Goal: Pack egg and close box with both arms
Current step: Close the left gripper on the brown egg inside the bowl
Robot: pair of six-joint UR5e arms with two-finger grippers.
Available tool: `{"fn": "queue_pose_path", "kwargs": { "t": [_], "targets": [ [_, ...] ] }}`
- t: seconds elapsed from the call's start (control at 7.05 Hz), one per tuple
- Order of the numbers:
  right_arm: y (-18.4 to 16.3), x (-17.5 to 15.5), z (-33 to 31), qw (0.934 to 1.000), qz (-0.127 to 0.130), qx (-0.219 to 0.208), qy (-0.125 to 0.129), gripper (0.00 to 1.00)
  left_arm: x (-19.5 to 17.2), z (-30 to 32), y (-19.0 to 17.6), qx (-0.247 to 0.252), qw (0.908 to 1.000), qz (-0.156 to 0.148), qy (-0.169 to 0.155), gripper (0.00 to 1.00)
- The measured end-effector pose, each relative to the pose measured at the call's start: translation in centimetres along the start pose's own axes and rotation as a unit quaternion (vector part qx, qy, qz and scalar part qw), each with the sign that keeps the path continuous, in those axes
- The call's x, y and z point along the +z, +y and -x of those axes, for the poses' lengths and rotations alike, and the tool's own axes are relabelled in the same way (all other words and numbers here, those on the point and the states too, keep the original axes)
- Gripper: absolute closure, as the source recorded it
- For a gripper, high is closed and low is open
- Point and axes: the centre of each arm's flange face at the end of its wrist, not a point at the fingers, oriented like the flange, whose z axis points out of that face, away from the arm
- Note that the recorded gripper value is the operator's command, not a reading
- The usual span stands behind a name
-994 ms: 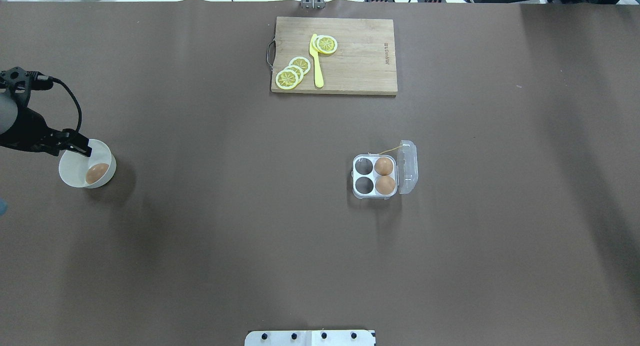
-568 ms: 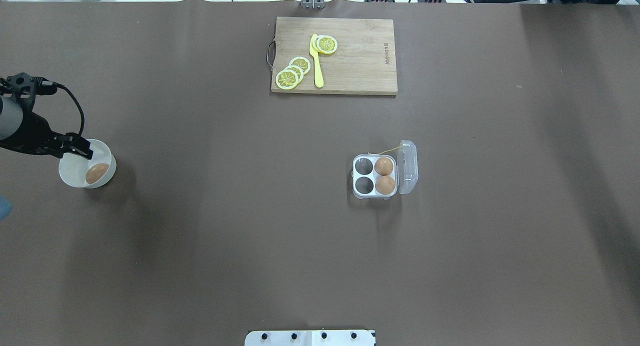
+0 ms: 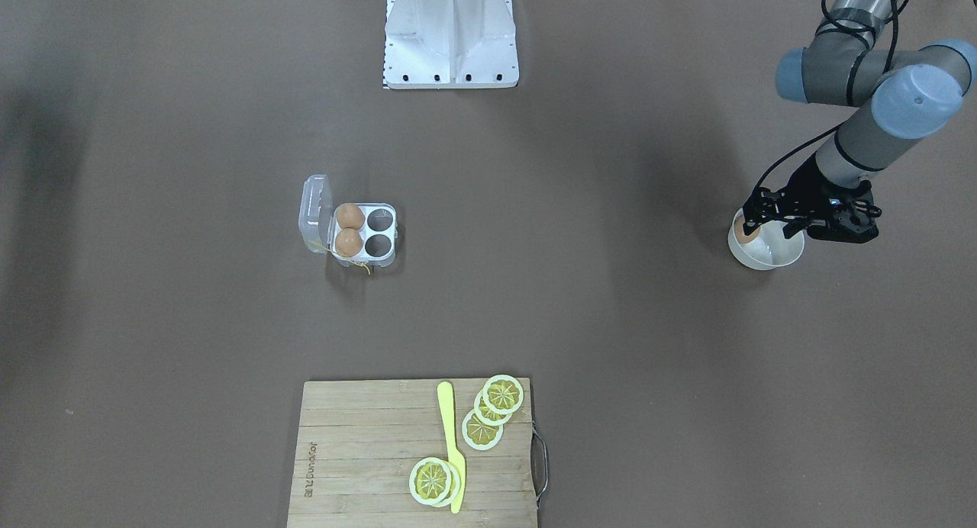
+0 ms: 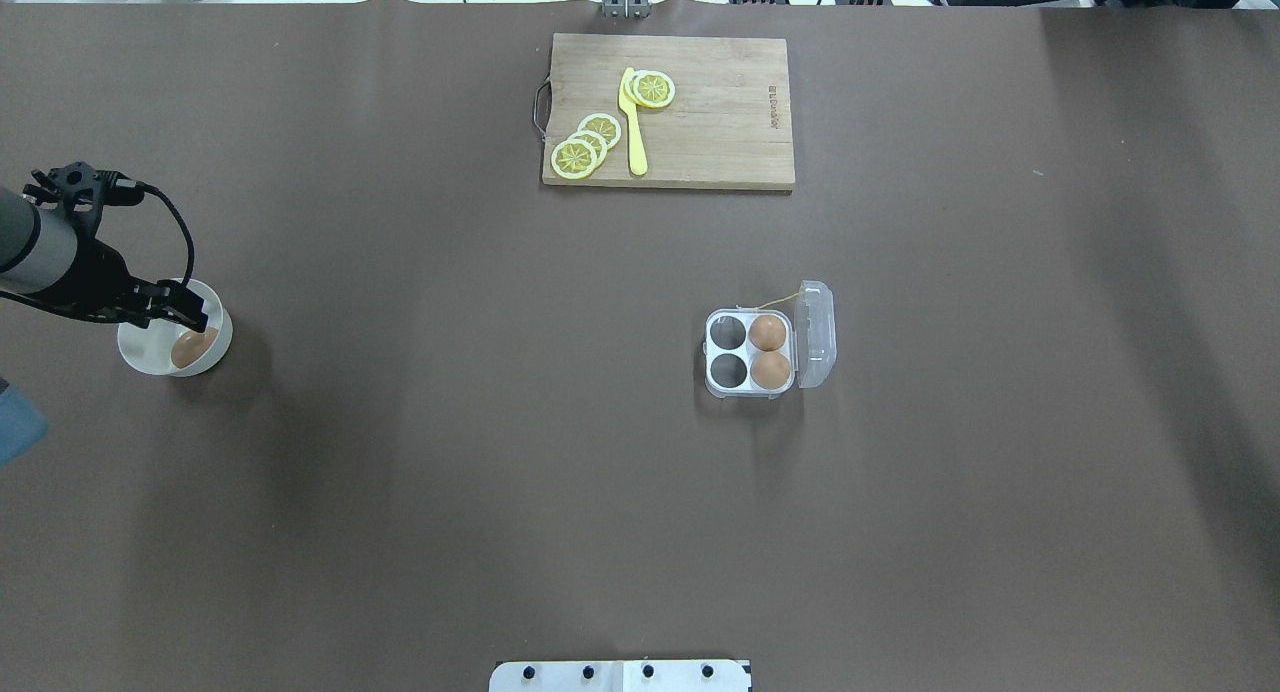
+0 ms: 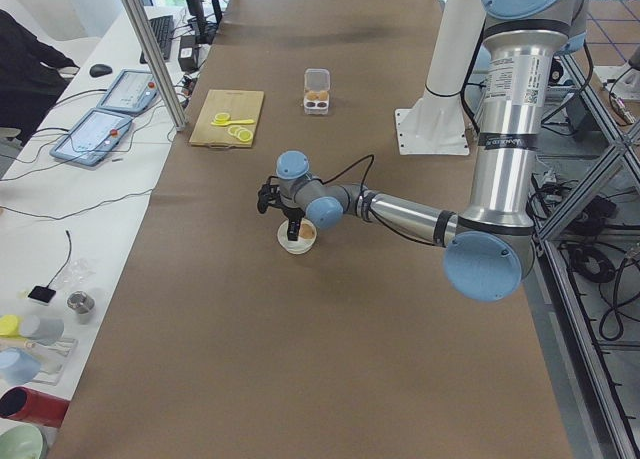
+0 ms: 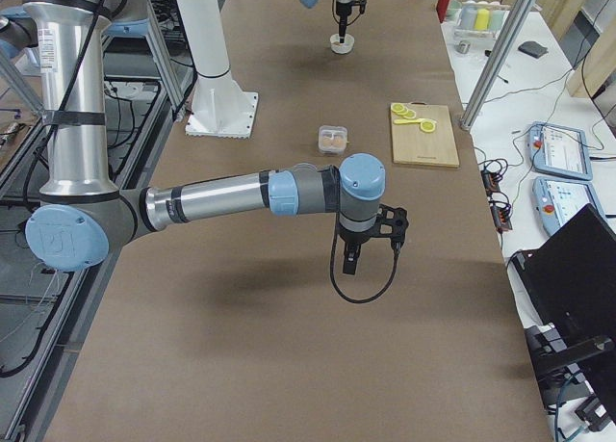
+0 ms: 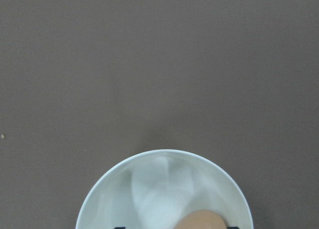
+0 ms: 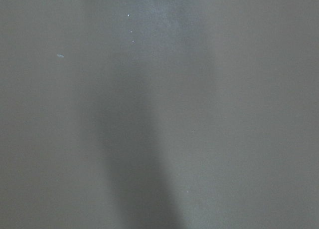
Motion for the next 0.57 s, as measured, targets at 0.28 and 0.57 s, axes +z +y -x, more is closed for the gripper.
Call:
{"fn": "queue_pose_path", "kwargs": {
  "t": [0.28, 0.57],
  "targets": [
    [-0.03, 0.01, 0.00, 1.0000, 0.000, 0.000, 0.000, 0.00, 0.27, -0.27, 0.14, 0.001, 1.0000, 0.003, 0.001, 0.26],
    [-0.05, 0.11, -0.12, 1.0000, 0.001, 0.002, 0.001, 0.00, 0.62, -0.27, 0.27, 0.002, 1.0000, 0.006, 0.000, 0.29]
  ]
}}
